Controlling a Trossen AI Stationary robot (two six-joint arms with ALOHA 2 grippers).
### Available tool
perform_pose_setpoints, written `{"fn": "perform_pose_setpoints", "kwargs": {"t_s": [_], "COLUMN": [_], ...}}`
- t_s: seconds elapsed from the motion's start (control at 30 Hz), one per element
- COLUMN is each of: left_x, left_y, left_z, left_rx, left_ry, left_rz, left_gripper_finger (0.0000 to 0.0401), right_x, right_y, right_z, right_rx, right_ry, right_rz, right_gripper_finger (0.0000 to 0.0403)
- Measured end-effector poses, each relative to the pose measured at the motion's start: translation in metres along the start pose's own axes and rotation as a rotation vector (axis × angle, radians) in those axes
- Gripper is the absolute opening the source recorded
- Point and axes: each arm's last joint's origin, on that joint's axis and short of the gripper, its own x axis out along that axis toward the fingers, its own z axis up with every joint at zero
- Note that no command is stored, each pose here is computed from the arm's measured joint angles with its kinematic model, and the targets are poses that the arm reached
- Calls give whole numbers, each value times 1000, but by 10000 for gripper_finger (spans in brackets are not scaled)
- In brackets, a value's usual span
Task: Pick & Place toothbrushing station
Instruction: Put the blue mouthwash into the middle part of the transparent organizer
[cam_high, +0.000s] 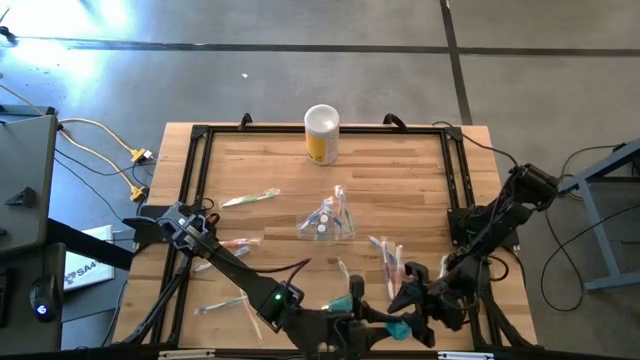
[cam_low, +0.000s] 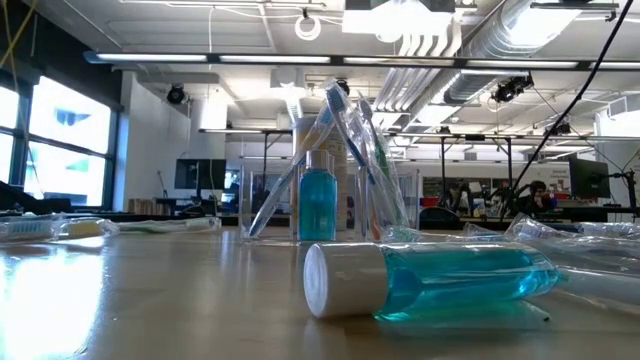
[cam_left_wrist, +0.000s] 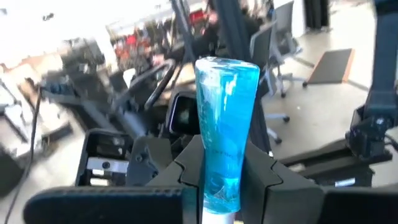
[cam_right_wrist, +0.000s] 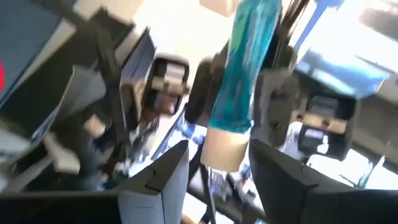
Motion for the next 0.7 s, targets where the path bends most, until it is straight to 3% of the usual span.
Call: {"fn": "perform_pose_setpoints", "kwargs": {"t_s": [0.23, 0.7], "left_x": [-5, 10], "left_y": [-2, 22], "left_z": [17, 20], "left_rx": [68, 61], "left_ry": [-166, -311], "left_rz": [-44, -141], "left_gripper_finger": [48, 48], "right_x": [-3, 11], "right_y": [-4, -11], "right_z": [14, 31], "right_rx": [-60, -77], "right_ry": [-173, -230], "right_rz": [-11, -64], "right_gripper_finger": [156, 155]}}
